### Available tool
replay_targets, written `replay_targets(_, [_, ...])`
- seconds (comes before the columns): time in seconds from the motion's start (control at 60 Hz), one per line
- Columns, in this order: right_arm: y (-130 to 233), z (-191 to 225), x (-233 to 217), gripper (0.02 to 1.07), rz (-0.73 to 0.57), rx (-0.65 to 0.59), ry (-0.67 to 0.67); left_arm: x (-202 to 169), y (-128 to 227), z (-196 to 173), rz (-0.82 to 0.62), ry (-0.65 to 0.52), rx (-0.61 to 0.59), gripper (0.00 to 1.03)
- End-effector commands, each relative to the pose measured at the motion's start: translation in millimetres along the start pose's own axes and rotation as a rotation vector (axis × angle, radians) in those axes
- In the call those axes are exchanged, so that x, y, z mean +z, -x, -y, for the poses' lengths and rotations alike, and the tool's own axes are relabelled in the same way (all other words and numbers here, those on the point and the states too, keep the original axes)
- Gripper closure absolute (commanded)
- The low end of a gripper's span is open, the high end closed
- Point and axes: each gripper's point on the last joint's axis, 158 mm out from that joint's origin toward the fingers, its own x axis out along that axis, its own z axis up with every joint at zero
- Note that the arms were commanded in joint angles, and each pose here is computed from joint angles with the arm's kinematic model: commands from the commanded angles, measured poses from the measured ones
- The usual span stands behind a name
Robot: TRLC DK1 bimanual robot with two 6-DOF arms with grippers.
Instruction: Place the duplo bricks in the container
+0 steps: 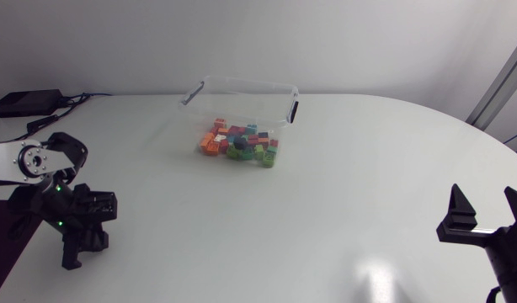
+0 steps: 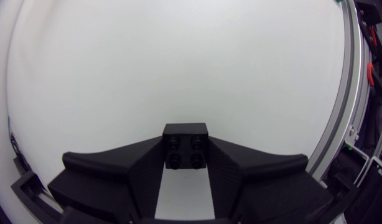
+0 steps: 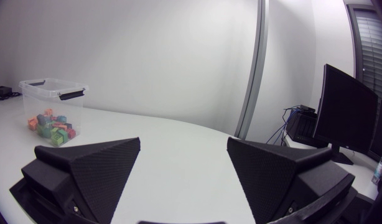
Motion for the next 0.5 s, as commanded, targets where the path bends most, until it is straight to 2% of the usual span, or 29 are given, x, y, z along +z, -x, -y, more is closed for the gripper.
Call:
replay_targets(0.0, [-1, -1, -9, 0.06, -0.020, 0.002, 0.003, 29, 33, -24, 0.068, 0.015, 0.105, 1.00])
replay_targets(0.183, [-1, -1, -9, 0.06, -0.020, 0.002, 0.003, 114, 80, -41, 0.236, 0.037, 0.134, 1.00])
replay_targets(0.383, [-1, -1, -9, 0.06, -0.020, 0.002, 0.003, 205, 112, -82, 0.452, 0.163, 0.114, 1.00])
replay_targets(0.483, [-1, -1, -9, 0.06, -0.020, 0.002, 0.003, 237, 130, -113, 0.556, 0.238, 0.159, 1.00])
